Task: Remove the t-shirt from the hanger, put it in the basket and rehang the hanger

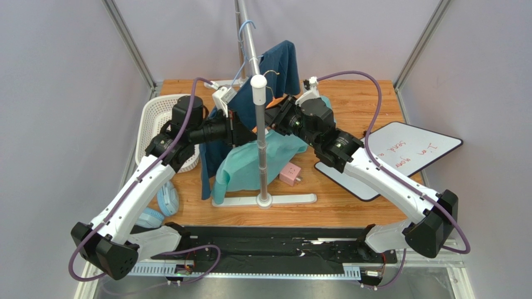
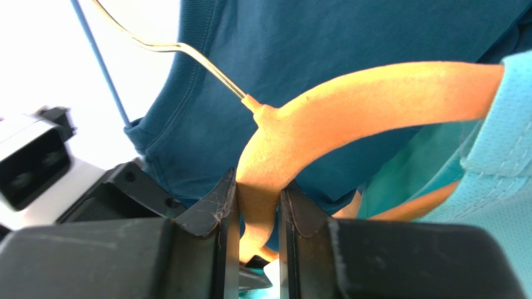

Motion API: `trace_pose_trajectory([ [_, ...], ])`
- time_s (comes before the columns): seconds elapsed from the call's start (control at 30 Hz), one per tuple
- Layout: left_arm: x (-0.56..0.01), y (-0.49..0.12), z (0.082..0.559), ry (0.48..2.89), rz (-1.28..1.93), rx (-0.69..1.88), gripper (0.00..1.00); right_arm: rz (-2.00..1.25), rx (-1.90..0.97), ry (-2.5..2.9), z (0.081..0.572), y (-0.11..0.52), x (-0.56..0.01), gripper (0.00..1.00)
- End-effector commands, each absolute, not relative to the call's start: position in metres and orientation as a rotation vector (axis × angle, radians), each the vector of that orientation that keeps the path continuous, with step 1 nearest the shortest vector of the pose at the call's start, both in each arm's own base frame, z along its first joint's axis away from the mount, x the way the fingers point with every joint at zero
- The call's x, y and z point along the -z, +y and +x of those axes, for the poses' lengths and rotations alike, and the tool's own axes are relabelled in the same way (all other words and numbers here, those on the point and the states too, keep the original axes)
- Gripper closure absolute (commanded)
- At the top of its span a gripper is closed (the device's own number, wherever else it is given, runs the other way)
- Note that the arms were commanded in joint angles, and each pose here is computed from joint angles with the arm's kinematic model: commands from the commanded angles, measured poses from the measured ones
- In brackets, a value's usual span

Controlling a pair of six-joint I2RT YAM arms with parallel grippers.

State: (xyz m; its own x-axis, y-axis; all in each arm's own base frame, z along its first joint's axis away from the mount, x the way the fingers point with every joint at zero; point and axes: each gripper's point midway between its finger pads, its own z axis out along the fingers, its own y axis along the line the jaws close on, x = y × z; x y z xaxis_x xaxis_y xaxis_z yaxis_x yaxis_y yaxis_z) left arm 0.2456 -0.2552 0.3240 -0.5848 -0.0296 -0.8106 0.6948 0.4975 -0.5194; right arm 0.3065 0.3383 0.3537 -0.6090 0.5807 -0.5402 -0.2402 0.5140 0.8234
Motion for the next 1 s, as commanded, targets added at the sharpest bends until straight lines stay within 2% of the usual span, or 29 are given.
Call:
trace_pose_trajectory([
  [0.0,-0.361,-0.243,0.237,1.81,0.533,1.086,0.68,0.323,-1.212,1.77,0.312,0.327,-0.378,1.0],
  [0.03,-0.361,-0.24,0.235,1.806,0.524,1.073,0.64,0.325,-1.225,1.762,0.31,0.327,-0.38,1.0],
  [0.1,-0.361,-0.23,0.228,1.799,0.502,1.041,0.47,0.325,-1.255,1.74,0.307,0.324,-0.381,1.0],
  [0.13,-0.354,-0.227,0.226,1.815,0.495,1.027,0.45,0.326,-1.267,1.736,0.306,0.325,-0.381,1.0],
  [0.2,-0.343,-0.217,0.218,1.838,0.471,0.996,0.4,0.327,-1.283,1.726,0.302,0.322,-0.384,1.0],
  [0.4,-0.307,-0.195,0.191,1.881,0.385,0.972,0.34,0.347,-1.316,1.705,0.3,0.312,-0.393,1.0],
  [0.63,-0.273,-0.192,0.177,1.93,0.357,1.015,0.33,0.341,-1.38,1.663,0.295,0.311,-0.41,1.0],
  [0.73,-0.269,-0.19,0.171,1.94,0.356,1.02,0.37,0.343,-1.377,1.658,0.294,0.309,-0.411,1.0],
  [0.93,-0.26,-0.186,0.167,1.956,0.333,1.011,0.49,0.353,-1.362,1.637,0.294,0.302,-0.417,1.0],
  [0.97,-0.258,-0.185,0.166,1.962,0.331,1.009,0.55,0.359,-1.359,1.631,0.295,0.3,-0.419,1.0],
])
